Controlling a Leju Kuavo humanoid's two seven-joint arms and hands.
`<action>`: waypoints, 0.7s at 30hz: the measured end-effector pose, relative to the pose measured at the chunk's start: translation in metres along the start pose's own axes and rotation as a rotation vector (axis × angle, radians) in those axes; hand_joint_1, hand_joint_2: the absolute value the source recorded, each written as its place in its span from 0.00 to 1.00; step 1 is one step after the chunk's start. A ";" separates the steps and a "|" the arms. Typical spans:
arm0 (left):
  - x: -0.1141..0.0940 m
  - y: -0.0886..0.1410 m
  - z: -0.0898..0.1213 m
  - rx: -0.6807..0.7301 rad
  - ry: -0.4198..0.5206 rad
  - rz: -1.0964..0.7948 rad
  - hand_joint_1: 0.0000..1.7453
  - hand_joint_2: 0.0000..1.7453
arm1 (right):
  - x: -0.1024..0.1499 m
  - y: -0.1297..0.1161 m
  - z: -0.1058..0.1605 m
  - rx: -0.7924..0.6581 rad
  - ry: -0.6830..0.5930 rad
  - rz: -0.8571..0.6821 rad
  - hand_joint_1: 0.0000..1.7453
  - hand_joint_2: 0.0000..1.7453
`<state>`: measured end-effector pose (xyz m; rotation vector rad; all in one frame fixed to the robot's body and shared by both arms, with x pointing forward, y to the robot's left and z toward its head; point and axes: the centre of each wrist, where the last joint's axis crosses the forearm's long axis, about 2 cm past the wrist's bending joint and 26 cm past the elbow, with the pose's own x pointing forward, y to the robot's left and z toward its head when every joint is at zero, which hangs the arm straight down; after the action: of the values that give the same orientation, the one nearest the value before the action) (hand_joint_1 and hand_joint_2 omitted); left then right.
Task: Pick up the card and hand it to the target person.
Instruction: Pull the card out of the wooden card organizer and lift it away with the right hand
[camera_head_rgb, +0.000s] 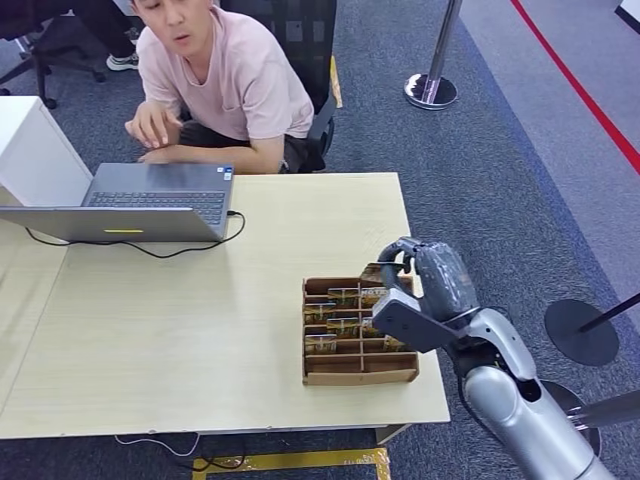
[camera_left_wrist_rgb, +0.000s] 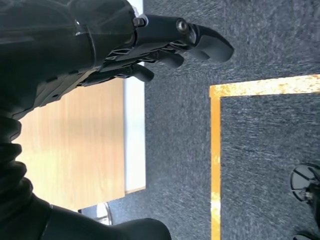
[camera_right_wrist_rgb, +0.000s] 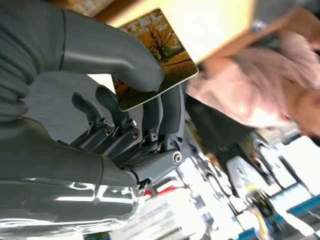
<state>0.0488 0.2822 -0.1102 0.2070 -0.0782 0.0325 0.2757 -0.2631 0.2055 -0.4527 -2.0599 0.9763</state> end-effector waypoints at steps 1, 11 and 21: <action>0.000 0.000 0.000 0.000 0.000 0.000 0.00 1.00 | 0.003 -0.004 -0.003 -0.027 -0.023 -0.009 0.87 1.00; 0.001 -0.003 0.001 -0.006 -0.001 0.001 0.00 1.00 | 0.023 -0.012 -0.017 -0.175 -0.163 -0.059 0.87 1.00; 0.005 -0.004 0.001 -0.013 -0.035 -0.023 0.00 1.00 | 0.008 0.019 -0.048 -0.427 -0.302 0.316 0.87 1.00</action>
<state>0.0538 0.2784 -0.1095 0.1953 -0.1112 0.0055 0.3083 -0.2230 0.2139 -0.9225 -2.5367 0.8136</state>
